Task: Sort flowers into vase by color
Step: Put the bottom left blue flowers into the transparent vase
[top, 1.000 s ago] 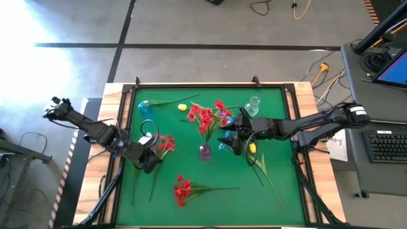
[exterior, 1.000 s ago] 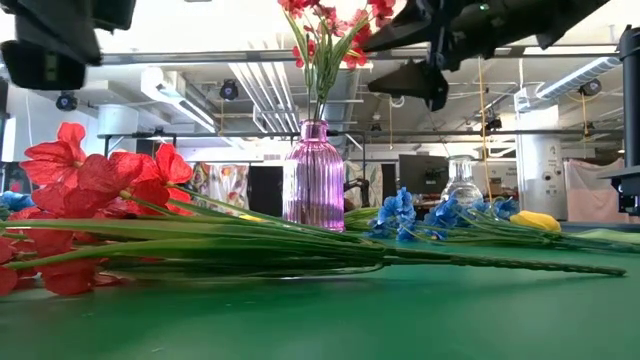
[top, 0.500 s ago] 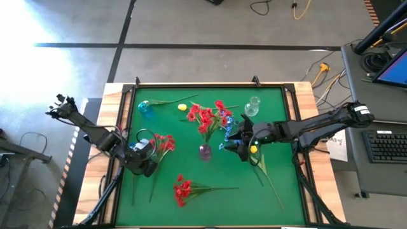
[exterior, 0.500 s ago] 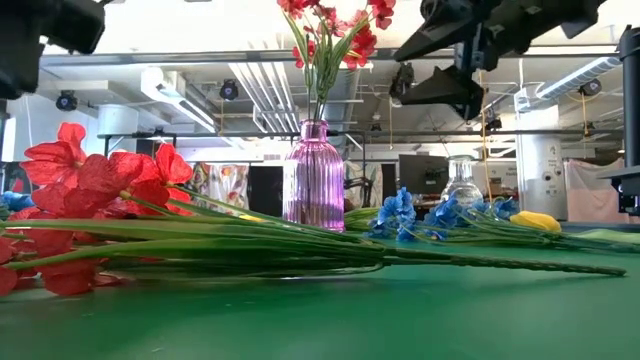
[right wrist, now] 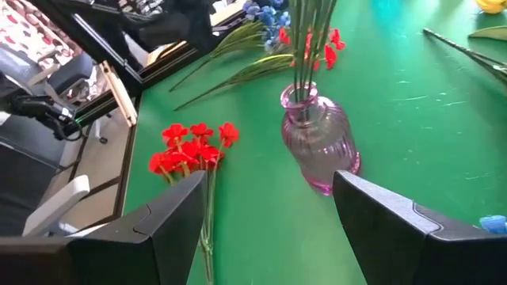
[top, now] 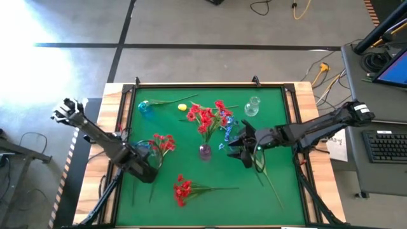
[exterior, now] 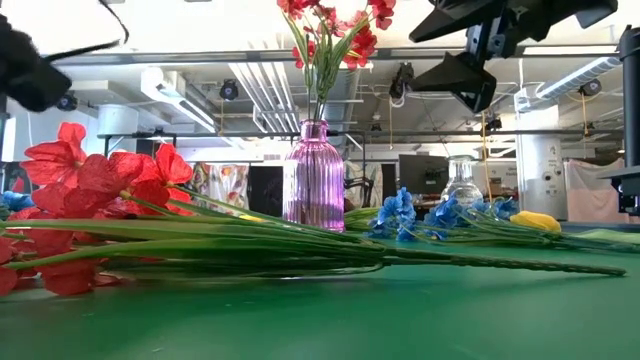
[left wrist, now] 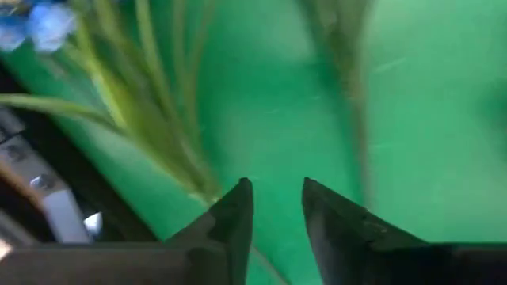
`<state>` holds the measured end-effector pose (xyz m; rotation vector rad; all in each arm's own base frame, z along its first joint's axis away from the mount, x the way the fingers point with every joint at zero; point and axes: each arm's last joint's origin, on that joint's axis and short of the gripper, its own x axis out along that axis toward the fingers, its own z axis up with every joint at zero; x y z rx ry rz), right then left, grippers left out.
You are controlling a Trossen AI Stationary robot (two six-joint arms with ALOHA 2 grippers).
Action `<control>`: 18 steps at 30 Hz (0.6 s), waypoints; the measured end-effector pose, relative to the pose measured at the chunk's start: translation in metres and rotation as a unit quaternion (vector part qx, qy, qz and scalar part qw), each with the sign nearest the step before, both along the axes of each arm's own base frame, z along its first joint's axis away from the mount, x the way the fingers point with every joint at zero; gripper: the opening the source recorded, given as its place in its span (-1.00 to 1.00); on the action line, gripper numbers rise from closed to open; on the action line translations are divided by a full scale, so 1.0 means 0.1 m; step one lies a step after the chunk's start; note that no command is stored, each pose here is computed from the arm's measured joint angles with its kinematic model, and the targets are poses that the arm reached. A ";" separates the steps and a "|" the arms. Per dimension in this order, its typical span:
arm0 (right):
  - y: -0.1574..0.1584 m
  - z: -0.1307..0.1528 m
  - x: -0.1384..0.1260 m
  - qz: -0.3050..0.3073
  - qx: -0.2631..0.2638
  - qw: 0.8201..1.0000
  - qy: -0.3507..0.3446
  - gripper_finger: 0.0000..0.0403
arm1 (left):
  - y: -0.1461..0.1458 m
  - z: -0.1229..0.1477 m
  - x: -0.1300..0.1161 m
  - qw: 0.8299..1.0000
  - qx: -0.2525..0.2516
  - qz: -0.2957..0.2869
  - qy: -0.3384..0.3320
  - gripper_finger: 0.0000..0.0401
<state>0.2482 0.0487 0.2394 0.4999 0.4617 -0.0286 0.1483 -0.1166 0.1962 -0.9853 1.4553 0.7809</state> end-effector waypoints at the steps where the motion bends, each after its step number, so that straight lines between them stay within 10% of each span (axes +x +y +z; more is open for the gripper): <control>1: 0.01 0.00 0.00 0.002 0.000 1.000 0.000 0.31 | -0.01 -0.03 0.00 1.000 0.004 0.003 0.014 -0.41; 18: 0.10 0.00 -0.02 0.019 -0.002 1.000 0.000 0.28 | -0.12 -0.29 -0.06 0.990 0.091 0.009 0.109 -0.01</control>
